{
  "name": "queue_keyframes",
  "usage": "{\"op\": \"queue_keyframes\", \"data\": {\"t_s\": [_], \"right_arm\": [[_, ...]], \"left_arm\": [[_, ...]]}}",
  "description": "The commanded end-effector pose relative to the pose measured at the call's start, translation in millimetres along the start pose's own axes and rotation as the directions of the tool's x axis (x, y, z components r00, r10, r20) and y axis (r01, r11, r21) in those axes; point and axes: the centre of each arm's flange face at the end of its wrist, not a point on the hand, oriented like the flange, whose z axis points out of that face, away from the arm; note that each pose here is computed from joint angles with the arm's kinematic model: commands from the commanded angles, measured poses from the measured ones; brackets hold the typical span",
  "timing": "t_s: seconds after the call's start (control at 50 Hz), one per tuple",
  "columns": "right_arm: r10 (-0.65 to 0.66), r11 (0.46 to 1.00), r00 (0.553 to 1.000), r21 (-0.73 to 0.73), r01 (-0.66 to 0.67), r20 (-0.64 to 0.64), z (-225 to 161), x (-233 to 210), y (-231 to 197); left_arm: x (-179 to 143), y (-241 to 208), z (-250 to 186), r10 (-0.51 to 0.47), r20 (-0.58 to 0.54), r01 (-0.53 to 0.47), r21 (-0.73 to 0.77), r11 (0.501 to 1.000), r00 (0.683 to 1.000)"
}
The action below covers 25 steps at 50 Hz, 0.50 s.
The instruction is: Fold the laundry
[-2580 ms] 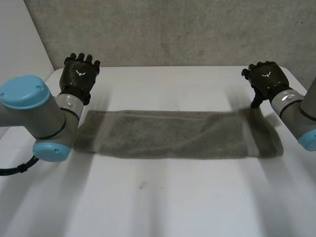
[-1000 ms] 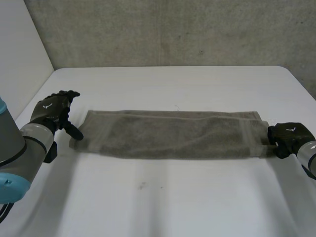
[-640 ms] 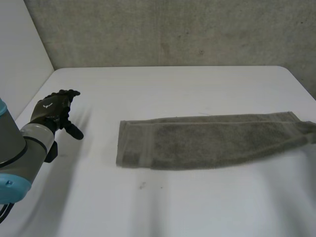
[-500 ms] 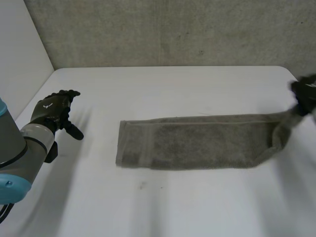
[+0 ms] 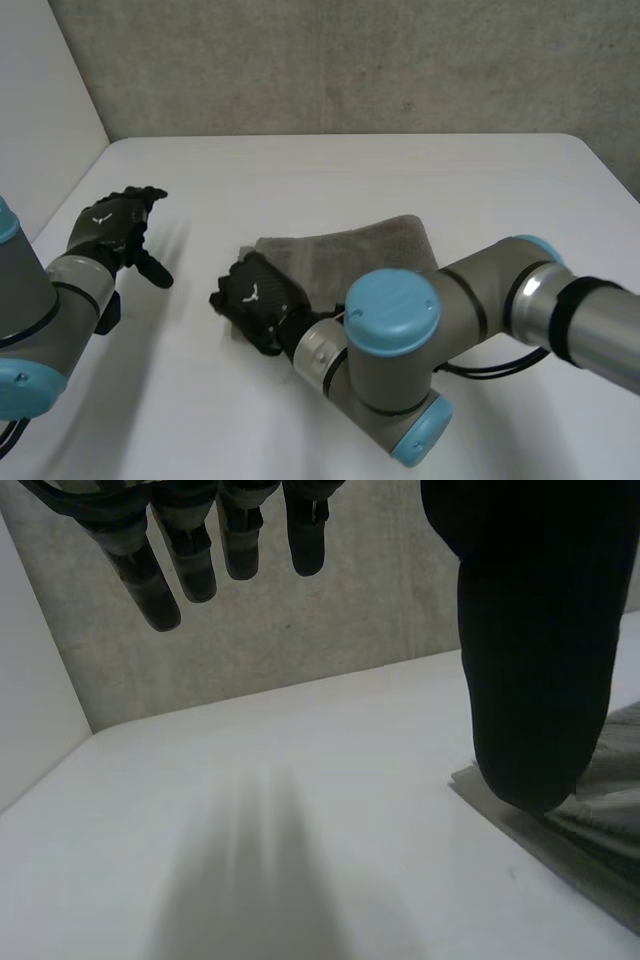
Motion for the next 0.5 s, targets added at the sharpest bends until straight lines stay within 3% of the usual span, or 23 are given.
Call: {"op": "queue_keyframes", "data": {"t_s": [0.02,0.08,0.12,0.14,0.18,0.24,0.28,0.36,0.5], "right_arm": [[0.036,0.999,0.998,-0.005,-0.036,-0.052,-9,18,-18],[0.106,0.993,0.982,-0.035,-0.113,-0.155,-22,52,-27],[0.210,0.969,0.941,-0.075,-0.237,-0.266,-43,90,-22],[0.211,0.968,0.941,-0.075,-0.238,-0.266,-43,90,-22],[0.312,0.927,0.889,-0.097,-0.362,-0.336,-64,112,-15],[0.347,0.903,0.863,-0.119,-0.414,-0.367,-75,120,-5],[0.390,0.840,0.813,-0.195,-0.507,-0.432,-98,127,30],[0.394,0.779,0.760,-0.252,-0.574,-0.516,-126,135,72],[0.432,0.749,0.740,-0.252,-0.613,-0.516,-142,129,103]], "left_arm": [[12,5,-8,0.008,-0.038,-0.009,-0.014,1.000,0.999],[18,6,-11,0.012,-0.055,-0.012,-0.016,1.000,0.998],[28,7,-16,0.018,-0.086,-0.020,-0.016,1.000,0.996],[28,7,-16,0.018,-0.087,-0.020,-0.016,1.000,0.996],[32,7,-19,0.021,-0.099,-0.022,-0.013,1.000,0.995],[37,6,-23,0.024,-0.114,-0.025,-0.010,1.000,0.993],[38,8,-27,0.025,-0.119,-0.027,-0.013,1.000,0.993],[39,7,-27,0.026,-0.121,-0.027,-0.012,1.000,0.992],[39,9,-27,0.026,-0.123,-0.027,-0.007,1.000,0.992]]}}
